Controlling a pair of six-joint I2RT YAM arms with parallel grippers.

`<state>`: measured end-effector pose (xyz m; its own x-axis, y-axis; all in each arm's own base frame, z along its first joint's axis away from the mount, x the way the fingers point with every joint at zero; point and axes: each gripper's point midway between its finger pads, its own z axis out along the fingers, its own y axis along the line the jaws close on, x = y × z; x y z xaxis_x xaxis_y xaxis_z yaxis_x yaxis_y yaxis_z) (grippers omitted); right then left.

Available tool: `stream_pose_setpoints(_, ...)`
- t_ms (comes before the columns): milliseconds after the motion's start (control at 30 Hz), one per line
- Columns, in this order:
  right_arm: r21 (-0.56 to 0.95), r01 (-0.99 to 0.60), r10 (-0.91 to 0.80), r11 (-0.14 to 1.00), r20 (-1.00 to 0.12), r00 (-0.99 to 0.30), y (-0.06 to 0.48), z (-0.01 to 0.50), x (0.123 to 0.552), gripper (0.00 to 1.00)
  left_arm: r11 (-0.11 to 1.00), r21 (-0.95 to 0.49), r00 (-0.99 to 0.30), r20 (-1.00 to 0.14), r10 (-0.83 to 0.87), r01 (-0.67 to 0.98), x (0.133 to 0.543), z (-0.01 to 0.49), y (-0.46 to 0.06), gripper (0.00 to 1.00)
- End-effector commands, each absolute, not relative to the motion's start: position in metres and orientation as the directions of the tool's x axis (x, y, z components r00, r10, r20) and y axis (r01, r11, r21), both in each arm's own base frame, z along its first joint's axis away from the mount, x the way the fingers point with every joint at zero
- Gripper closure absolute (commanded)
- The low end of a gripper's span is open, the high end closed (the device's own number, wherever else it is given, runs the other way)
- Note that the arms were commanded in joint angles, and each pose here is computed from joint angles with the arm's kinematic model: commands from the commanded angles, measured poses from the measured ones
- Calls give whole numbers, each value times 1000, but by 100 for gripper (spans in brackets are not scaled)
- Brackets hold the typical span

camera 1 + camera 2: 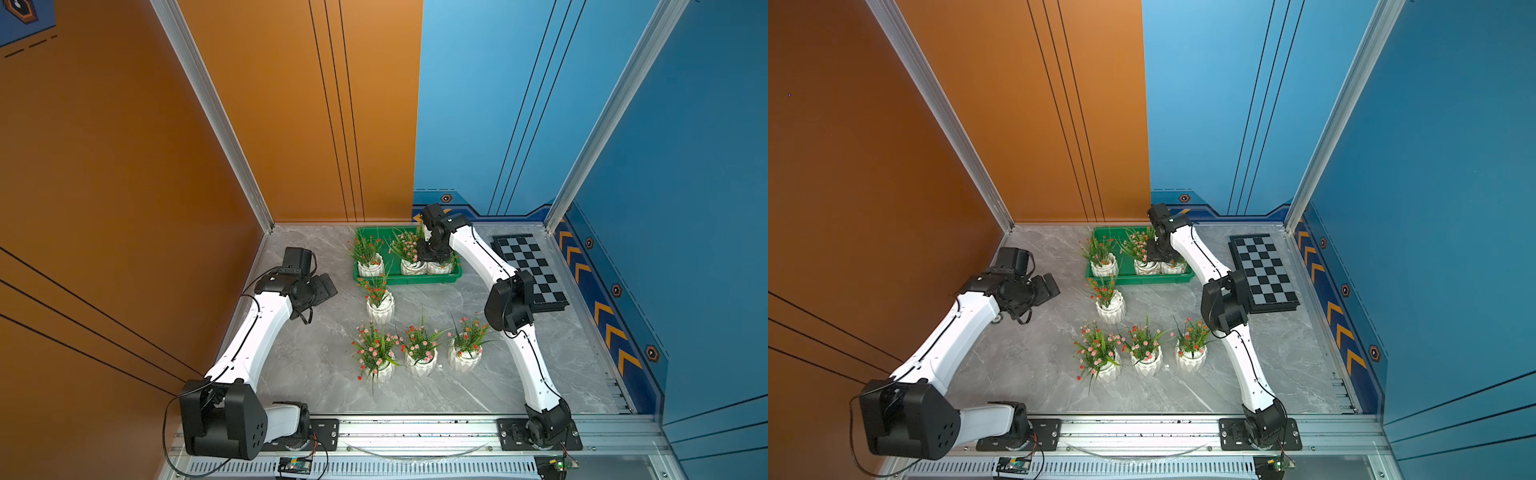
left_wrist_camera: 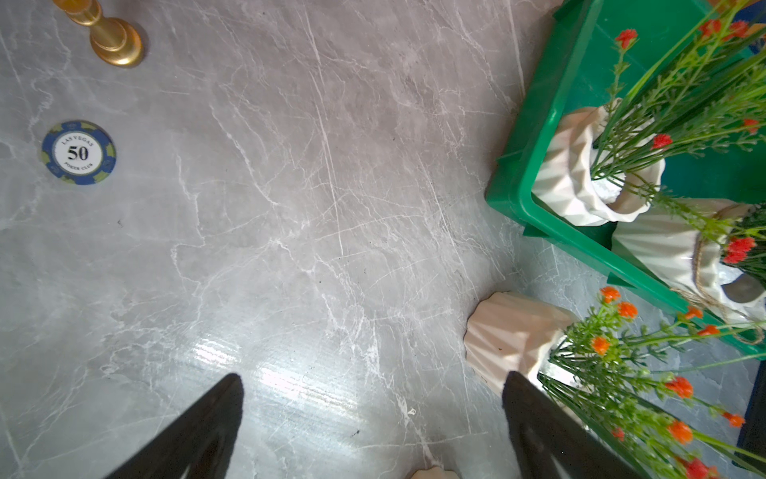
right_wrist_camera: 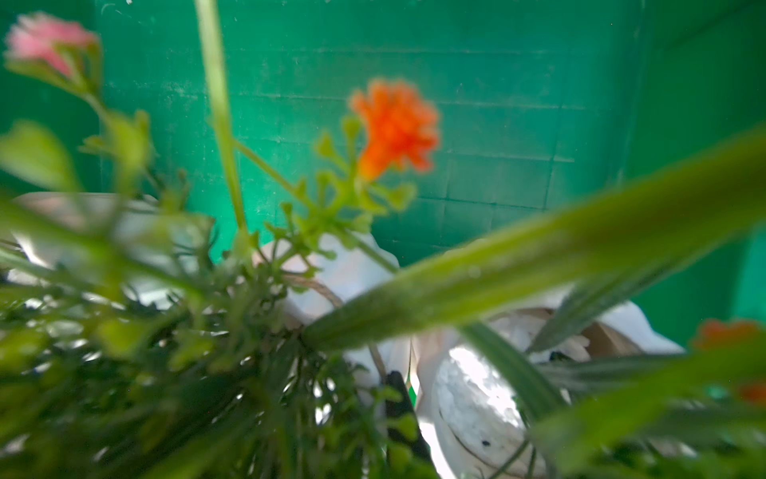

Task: Put the potted gypsophila into the storage box
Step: Place the baby's breath potted plant at the storage box.

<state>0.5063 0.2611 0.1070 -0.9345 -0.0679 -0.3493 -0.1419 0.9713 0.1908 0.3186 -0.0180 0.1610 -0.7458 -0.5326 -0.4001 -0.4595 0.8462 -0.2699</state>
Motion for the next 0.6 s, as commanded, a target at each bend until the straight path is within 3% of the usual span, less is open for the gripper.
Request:
stream_pose_setpoints(0,190,-123,-52,974,-342,-938,258,102,508,97,851,-279,-750,-403,-524,-445,323,164,-18,2)
stream_pose_setpoints(367,173,-110,-49,979,-320,-946,253,89,509,93,851,-279,-752,-399,-524,-445,324,163,-19,2)
stream_pose_setpoints(567,171,-109,-48,979,-327,-944,252,92,509,82,852,-281,-753,-400,-523,-443,323,163,-19,2)
